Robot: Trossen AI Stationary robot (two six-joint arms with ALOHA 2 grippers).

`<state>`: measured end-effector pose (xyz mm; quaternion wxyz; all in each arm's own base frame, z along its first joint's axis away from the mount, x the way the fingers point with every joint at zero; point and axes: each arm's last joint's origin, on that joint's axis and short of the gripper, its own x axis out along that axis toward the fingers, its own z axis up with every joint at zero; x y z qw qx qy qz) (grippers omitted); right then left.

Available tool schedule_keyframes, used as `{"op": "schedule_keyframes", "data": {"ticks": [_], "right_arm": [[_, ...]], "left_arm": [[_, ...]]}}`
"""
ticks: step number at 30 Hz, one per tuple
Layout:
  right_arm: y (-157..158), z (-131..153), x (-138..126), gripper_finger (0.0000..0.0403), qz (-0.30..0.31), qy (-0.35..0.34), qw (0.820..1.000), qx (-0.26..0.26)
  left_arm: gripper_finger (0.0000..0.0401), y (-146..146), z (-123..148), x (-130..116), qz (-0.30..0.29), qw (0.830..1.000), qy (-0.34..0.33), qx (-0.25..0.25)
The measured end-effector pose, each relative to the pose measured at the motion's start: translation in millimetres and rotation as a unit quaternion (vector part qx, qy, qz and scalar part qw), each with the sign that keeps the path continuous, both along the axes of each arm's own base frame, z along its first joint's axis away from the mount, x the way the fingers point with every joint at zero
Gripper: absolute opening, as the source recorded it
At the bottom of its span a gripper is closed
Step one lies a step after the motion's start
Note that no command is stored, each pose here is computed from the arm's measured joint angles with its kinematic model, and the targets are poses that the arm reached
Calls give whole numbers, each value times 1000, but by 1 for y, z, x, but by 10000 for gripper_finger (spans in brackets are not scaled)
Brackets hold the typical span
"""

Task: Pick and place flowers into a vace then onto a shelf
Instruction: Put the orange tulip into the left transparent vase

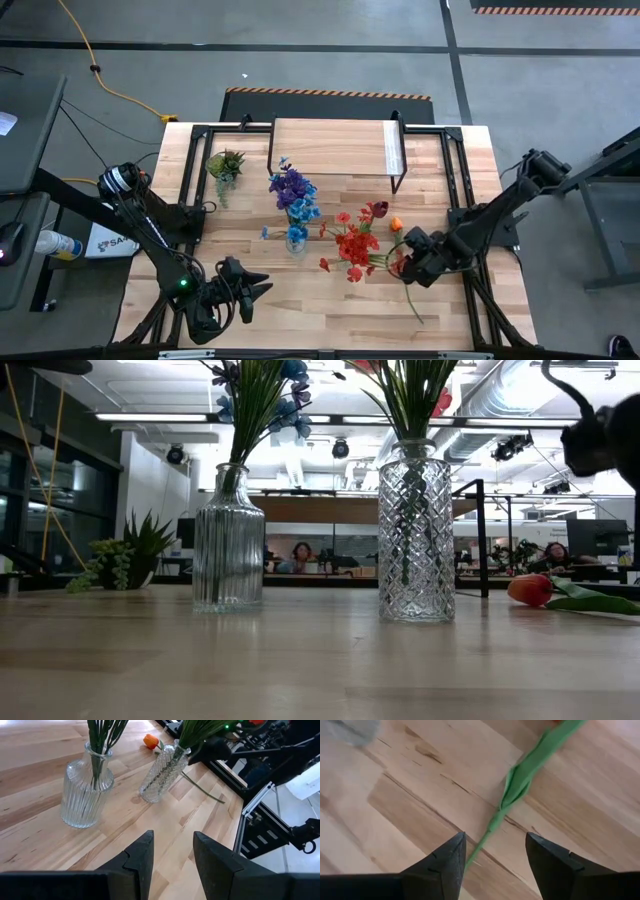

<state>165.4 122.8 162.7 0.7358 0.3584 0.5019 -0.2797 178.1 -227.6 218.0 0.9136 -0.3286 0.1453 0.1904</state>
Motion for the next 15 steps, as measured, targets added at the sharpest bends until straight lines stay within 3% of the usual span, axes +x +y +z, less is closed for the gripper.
{"op": "schedule_keyframes", "data": {"ticks": [15], "right_arm": [[10, -34, 14, 197, -3, 40, 999, -26]], "left_arm": [[170, 0, 0, 0, -6, 1000, 7, -5]]}}
